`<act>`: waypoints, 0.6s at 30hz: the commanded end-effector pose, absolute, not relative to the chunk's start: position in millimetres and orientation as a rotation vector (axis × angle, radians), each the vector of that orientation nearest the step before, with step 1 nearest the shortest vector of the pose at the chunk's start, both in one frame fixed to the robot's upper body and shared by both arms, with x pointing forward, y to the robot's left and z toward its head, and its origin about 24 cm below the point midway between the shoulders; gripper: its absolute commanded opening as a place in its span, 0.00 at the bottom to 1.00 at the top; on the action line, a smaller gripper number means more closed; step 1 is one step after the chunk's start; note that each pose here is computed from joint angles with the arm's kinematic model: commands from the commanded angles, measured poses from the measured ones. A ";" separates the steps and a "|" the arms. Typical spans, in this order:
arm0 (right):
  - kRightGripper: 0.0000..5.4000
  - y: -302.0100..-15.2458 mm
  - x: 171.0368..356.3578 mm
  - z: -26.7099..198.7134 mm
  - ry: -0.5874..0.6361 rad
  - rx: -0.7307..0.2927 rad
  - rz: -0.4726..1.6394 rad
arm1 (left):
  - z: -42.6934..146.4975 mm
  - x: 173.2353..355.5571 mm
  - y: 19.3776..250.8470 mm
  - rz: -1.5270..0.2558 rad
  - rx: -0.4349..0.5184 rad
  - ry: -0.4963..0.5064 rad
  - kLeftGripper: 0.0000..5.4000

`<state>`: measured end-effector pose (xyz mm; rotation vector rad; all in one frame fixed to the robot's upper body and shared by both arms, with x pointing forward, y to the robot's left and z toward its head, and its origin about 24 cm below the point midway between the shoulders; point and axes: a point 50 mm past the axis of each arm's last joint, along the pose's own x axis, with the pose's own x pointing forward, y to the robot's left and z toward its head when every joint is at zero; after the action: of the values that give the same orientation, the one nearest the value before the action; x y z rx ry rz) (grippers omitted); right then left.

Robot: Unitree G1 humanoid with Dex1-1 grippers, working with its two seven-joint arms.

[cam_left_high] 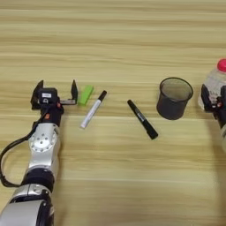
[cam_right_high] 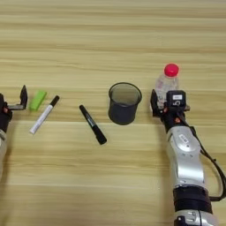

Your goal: Move the objects on the table

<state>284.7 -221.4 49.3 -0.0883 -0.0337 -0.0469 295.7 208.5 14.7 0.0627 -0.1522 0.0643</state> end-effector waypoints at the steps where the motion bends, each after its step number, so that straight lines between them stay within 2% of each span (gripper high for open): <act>1: 0.57 -220.3 287.8 49.2 -0.040 -0.075 -0.044 | 16.0 296.9 207.6 0.065 0.066 -0.156 1.00; 2: 0.64 -220.2 287.7 48.7 -0.040 -0.074 -0.044 | 16.0 297.0 207.8 0.065 0.066 -0.156 1.00; 4: 0.69 -220.1 287.6 48.2 -0.039 -0.072 -0.044 | 16.2 297.0 208.1 0.066 0.067 -0.156 1.00; 18: 1.00 -222.8 284.1 46.8 -0.038 -0.066 -0.059 | 16.6 296.5 209.1 0.066 0.066 -0.159 1.00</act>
<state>285.0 -222.2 45.9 -0.0687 -0.0326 -0.0528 295.7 208.8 14.9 0.0620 -0.1531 0.0664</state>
